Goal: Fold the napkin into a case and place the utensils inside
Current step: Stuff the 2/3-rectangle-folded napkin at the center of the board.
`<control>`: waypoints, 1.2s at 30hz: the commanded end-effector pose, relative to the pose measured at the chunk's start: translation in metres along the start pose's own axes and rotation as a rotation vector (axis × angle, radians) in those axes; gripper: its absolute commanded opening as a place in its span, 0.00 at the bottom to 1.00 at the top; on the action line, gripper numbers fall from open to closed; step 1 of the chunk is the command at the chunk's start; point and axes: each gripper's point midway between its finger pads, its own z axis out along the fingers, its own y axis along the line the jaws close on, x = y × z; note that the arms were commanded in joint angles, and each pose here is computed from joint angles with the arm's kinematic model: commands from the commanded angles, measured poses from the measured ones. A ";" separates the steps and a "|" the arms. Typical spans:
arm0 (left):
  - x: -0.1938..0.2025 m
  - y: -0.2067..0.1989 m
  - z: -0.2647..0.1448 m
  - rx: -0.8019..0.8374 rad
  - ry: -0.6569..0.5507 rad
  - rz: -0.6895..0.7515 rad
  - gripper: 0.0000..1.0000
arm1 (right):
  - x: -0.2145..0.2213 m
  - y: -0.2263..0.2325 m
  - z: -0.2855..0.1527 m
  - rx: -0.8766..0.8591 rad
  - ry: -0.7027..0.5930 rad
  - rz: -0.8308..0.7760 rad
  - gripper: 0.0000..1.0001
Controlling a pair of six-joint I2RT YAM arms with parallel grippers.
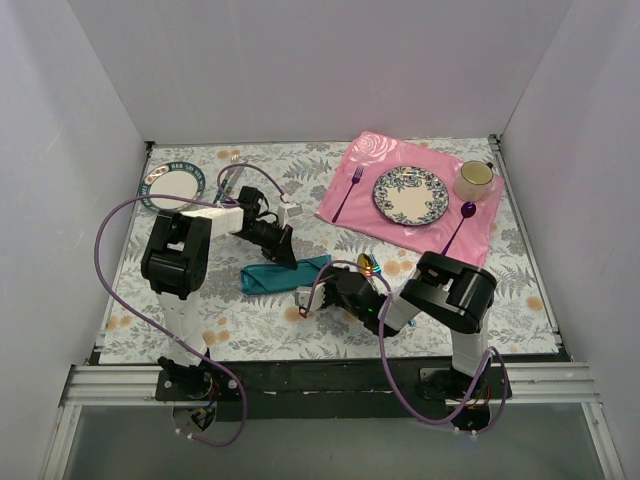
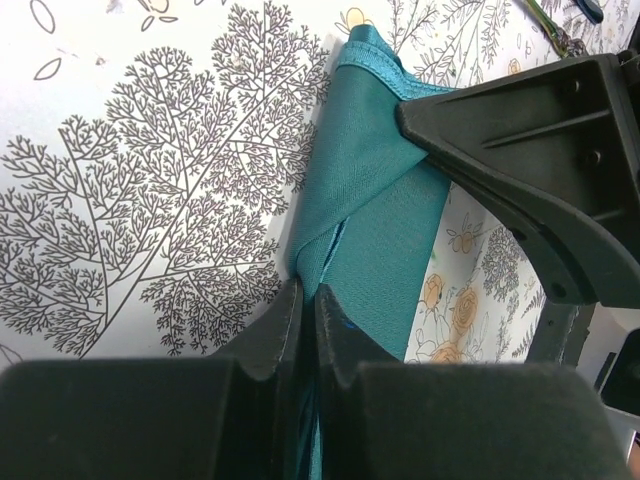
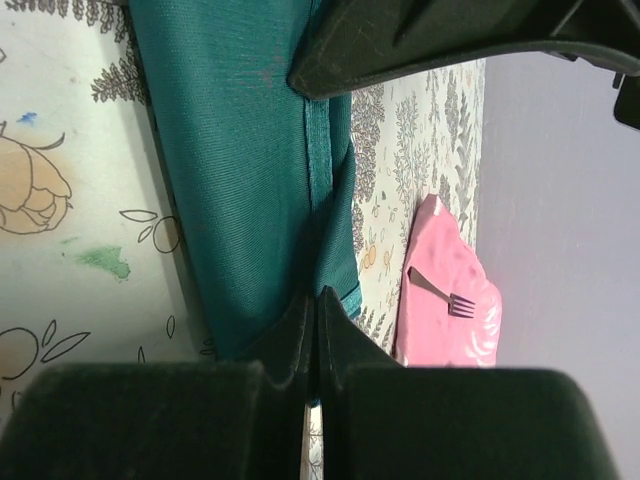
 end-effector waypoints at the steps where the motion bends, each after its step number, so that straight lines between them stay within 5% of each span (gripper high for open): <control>1: 0.012 0.010 0.004 -0.044 0.031 -0.013 0.00 | -0.011 -0.022 -0.001 0.036 0.000 0.085 0.10; 4: 0.019 0.011 0.006 -0.046 0.045 -0.023 0.00 | -0.023 -0.048 -0.004 0.052 0.000 0.151 0.25; 7: 0.020 0.012 0.006 -0.049 0.045 -0.026 0.00 | -0.031 -0.059 -0.003 0.039 0.001 0.211 0.29; 10: 0.020 0.012 0.007 -0.048 0.044 -0.029 0.00 | -0.037 -0.061 -0.007 0.008 -0.004 0.242 0.49; 14: 0.020 0.014 0.007 -0.051 0.049 -0.030 0.00 | -0.039 -0.049 -0.010 -0.081 -0.008 0.267 0.58; 36: 0.021 0.013 0.008 -0.041 0.052 -0.033 0.00 | -0.004 -0.037 0.013 -0.201 0.038 0.424 0.42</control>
